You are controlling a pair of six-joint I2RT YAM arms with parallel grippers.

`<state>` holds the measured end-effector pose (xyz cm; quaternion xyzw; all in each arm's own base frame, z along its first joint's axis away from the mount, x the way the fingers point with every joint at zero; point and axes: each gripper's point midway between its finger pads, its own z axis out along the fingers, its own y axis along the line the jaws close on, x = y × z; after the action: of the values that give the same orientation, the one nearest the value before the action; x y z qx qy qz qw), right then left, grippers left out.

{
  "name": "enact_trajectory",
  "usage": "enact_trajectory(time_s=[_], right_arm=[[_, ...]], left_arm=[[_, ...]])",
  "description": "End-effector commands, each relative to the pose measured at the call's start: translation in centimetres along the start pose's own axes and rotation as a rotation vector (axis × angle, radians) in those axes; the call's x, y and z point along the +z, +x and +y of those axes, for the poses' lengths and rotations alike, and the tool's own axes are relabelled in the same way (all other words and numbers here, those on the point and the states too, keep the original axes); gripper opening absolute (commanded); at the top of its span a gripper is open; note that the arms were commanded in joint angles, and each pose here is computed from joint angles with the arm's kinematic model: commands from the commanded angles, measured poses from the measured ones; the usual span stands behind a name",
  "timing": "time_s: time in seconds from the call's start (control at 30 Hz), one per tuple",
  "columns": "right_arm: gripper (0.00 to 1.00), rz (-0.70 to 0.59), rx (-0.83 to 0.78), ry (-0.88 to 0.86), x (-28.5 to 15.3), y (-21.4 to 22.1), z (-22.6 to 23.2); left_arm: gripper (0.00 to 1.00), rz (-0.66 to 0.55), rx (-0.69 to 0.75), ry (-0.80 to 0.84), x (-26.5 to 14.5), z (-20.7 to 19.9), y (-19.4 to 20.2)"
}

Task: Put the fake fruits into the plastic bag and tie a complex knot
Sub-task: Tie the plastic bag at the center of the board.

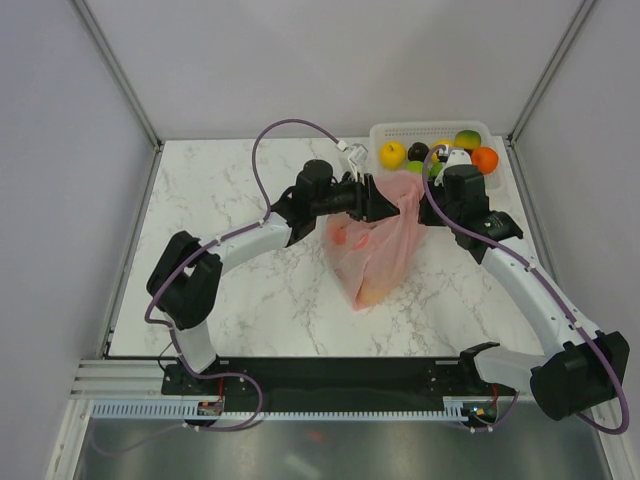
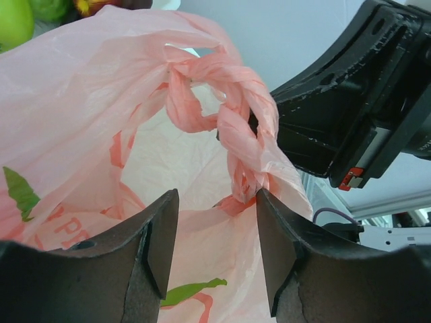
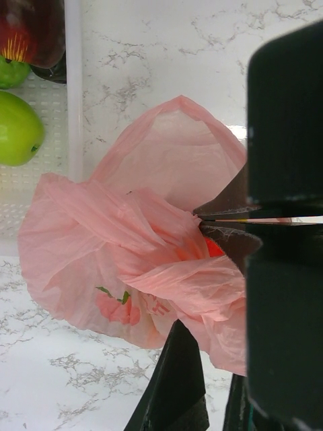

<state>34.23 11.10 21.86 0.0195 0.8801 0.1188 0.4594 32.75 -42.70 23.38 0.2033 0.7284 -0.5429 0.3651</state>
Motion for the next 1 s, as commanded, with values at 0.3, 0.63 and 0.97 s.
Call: enact_trajectory(time_s=[0.3,0.63,0.97], right_arm=[[0.0,-0.045,-0.001,-0.012,-0.2,-2.0,0.4],[0.0,-0.038,-0.003,-0.012,-0.1,-2.0,0.5],[0.0,-0.036,-0.005,-0.014,-0.1,-2.0,0.5]], left_arm=[[0.61,-0.105,0.198,-0.003,0.1,-3.4,-3.9],[0.44,-0.135,0.236,-0.043,-0.1,-3.7,-4.7],[0.13,-0.136,0.266,-0.03,-0.5,-4.7,-4.7]])
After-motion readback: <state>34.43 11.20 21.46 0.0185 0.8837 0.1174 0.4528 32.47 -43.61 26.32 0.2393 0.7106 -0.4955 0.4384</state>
